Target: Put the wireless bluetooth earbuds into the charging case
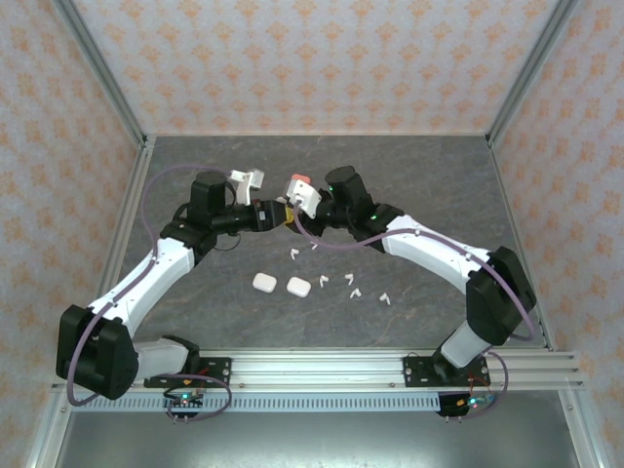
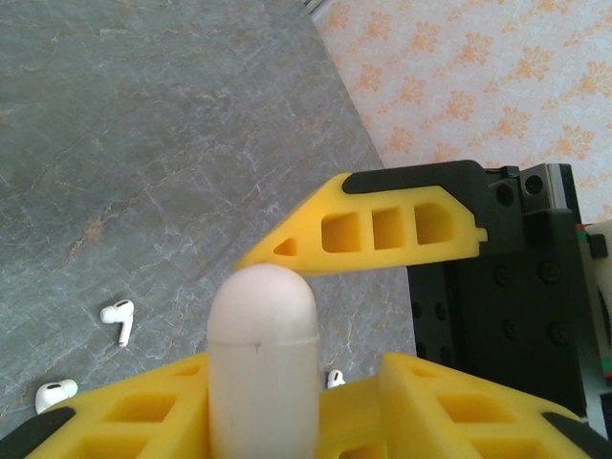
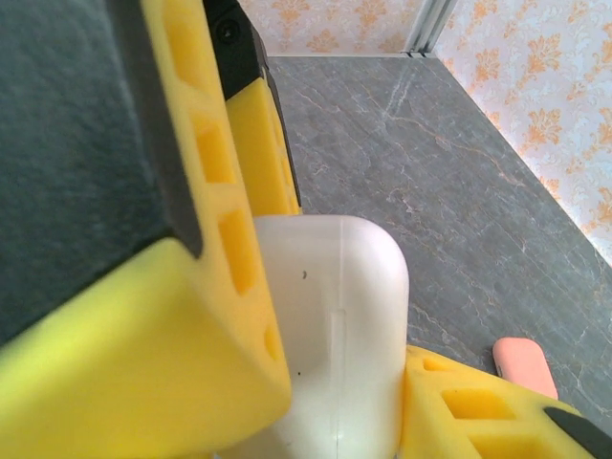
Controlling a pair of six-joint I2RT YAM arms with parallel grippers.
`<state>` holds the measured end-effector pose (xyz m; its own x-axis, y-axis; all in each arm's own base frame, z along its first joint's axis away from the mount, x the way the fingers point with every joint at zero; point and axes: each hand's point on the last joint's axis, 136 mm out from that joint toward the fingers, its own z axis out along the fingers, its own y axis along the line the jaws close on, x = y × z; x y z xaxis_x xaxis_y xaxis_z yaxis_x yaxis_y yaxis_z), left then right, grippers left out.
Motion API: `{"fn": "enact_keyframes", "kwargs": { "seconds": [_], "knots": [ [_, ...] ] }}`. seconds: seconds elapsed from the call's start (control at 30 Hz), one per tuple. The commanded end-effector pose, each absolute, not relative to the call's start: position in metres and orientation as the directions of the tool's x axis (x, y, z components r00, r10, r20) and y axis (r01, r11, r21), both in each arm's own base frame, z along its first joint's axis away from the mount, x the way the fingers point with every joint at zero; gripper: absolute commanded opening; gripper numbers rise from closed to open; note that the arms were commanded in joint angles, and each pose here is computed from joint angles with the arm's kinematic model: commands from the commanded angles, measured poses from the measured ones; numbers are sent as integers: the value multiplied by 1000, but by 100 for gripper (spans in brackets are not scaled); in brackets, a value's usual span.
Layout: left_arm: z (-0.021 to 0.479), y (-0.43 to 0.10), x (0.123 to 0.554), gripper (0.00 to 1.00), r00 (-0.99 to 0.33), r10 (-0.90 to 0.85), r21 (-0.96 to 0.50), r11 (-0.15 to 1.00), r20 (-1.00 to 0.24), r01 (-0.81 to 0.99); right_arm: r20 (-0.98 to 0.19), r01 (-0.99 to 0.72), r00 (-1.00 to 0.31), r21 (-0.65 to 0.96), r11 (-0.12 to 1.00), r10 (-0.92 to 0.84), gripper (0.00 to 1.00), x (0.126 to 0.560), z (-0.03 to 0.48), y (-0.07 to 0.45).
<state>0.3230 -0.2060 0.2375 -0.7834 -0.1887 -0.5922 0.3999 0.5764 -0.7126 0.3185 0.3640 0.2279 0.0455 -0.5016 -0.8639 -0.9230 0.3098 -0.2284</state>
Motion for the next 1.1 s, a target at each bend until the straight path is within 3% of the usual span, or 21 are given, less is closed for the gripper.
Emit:
{"fn": "enact_keyframes", "kwargs": {
  "seconds": [0.0,0.33,0.53,0.7,0.87,1.07],
  "knots": [
    [272,-216,310,40,-749,-156,-702,510,-644,497,-862,-903,16,-231,364,-507,42,330,224,354],
    [273,-216,309,21,-740,-162,-699,505,-653,506,-873,-913,-6,-194,359,-487,44,329,229,358],
    [280,-212,316,12,-679,-224,-676,517,-699,525,-912,-918,-114,-55,394,-394,64,325,252,345],
    [292,-204,319,4,-559,-270,-601,552,-784,577,-937,-925,-201,86,369,-284,77,312,274,331],
    [312,-201,313,0,-387,-296,-487,579,-873,654,-954,-920,-276,228,318,-116,78,300,318,324],
    [343,-186,295,0,-157,-363,-363,618,-919,697,-972,-921,-234,234,311,40,75,295,373,318]
  ]
}}
